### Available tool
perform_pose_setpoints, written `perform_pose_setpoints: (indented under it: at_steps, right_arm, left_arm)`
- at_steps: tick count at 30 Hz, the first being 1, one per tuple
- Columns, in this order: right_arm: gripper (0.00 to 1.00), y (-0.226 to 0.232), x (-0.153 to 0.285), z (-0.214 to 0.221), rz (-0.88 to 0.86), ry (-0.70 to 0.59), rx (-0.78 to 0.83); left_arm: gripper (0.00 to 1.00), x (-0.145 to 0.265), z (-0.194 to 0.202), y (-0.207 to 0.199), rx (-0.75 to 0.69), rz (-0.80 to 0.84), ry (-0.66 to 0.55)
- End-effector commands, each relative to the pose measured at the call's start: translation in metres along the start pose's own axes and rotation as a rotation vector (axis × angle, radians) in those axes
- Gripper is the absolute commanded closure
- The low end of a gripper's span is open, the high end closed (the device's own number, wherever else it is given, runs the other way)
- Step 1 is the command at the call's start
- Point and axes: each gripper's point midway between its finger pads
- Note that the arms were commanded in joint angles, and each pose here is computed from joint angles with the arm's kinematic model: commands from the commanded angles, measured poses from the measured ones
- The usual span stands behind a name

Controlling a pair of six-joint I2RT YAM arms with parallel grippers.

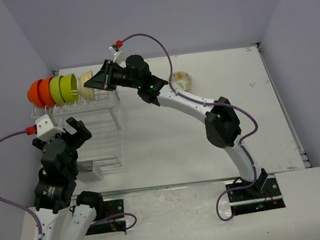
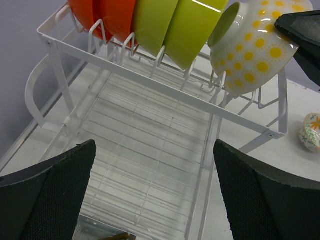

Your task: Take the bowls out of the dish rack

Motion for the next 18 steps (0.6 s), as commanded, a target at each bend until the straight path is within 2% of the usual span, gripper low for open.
perform_pose_setpoints:
  at_steps: [1, 8, 18]
  right_arm:
    - [1.00, 0.065, 0.013, -0.008, -0.140, -0.029, 0.035]
    - [1.00, 0.101, 0.030, -0.014, -0.224, -0.040, 0.069]
    - [1.00, 0.130, 0.051, -0.031, -0.262, -0.068, 0.128]
  left_arm:
    - [0.00, -0.001, -0.008, -0.002, 0.006, 0.008, -0.034]
    - [0.00, -0.001, -0.008, -0.001, 0.004, 0.005, -0.035]
    - [0.00, -0.001, -0.008, -0.001, 0.004, 0.004, -0.032]
Point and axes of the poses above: each gripper's point midway between its finger pads, its own x axis back along the fingers, its own y axis along the line the jaws close on, z = x × y, and after that the axes turned 10 degrees about -x, right-handed
